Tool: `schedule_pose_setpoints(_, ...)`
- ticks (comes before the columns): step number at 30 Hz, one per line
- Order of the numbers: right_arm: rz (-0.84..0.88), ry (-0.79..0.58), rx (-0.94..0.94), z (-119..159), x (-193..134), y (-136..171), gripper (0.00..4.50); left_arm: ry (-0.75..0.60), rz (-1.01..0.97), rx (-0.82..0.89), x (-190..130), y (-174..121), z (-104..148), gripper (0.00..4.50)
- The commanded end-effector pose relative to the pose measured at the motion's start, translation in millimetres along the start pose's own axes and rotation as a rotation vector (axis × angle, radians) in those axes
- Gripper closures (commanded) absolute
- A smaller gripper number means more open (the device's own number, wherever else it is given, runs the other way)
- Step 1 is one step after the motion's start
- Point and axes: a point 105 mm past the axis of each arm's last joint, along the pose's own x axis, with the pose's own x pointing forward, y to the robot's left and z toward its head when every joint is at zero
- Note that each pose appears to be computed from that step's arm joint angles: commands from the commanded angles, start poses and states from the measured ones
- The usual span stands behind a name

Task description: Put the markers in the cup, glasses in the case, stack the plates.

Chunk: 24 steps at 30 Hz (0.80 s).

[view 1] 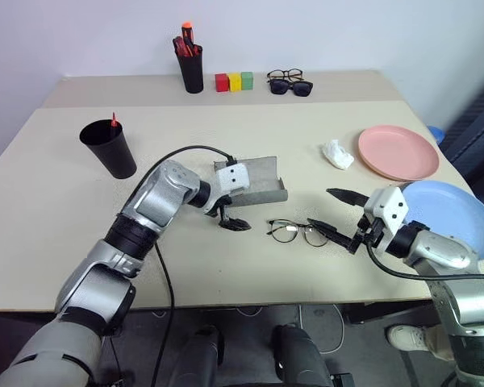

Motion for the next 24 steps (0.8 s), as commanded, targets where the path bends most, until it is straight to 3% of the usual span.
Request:
schedule_pose_setpoints(1,0.053,0.002,-0.042,6.8,1.1,-4.0,0.59,-0.067,0.015,-0.035,-26.8,1.4,7.9,0.03)
schedule_pose_setpoints(4,0.104,0.025,-0.043,2.4,4.5,-4.8,0.59,-0.115,0.037,0.003,-43.1,1.0,3.4,0.03)
schedule_pose_setpoints(8,0.184,0.060,-0.044,-6.0,9.2,-2.5,0.59,-0.365,0.175,0.076,-67.0,6.4,10.7,0.03)
schedule_pose_setpoints(12,0.245,0.116,-0.047,-18.7,14.3,-4.6,0.59,-0.286,0.055,0.003,-70.8,-15.4,-22.9,0.03)
schedule_pose_setpoints(19,0.325,0.173,-0.032,-30.4,28.7,-5.3,0.59,-0.306,-0.074,0.040,-78.2,-43.4,-33.8,0.03)
schedule_pose_setpoints(24,0.383,0.203,-0.032,-32.8,34.4,-2.9,0.59,-0.302,-0.048,0.040,-84.3,-46.4,-39.2,0.03)
